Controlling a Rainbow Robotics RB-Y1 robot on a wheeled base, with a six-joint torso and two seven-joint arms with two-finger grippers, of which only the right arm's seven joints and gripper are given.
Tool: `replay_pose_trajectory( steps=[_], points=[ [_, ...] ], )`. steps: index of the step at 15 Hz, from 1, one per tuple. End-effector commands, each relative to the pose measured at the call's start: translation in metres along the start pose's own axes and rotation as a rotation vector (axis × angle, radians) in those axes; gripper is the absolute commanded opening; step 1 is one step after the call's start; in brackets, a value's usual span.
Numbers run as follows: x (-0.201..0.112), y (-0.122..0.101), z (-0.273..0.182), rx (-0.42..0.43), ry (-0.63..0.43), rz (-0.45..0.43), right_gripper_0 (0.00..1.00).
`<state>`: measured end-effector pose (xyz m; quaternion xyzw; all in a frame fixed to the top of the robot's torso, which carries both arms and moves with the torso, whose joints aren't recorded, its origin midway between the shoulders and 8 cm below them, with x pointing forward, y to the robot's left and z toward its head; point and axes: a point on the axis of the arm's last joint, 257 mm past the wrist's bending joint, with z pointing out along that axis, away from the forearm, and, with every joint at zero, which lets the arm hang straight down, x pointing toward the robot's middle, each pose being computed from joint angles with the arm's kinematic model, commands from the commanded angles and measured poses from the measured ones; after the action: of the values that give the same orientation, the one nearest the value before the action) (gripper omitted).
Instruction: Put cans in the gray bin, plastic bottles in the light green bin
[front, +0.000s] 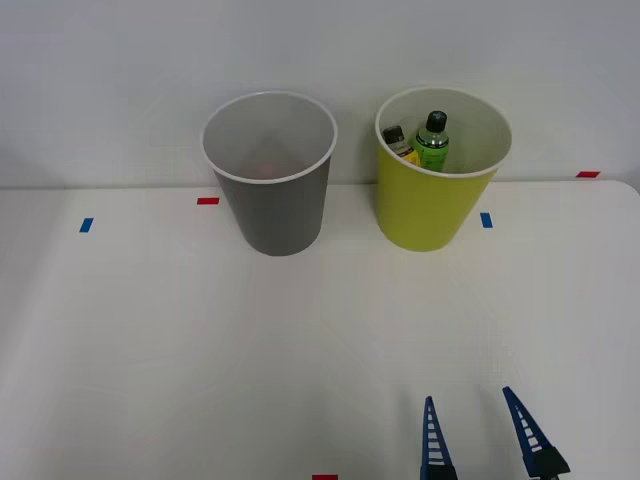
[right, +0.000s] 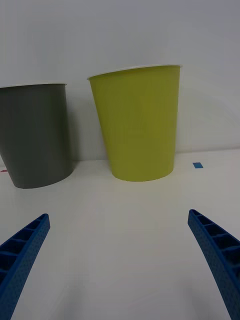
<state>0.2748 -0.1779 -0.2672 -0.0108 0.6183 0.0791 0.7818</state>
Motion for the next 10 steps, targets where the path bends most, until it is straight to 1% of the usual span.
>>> replay_pose_trajectory(
  steps=[1, 10],
  points=[
    [0.0, 0.0, 0.0, 0.0, 0.0, 0.0, 0.95],
    [0.0, 0.0, 0.0, 0.0, 0.0, 0.0, 0.95]
  ],
)
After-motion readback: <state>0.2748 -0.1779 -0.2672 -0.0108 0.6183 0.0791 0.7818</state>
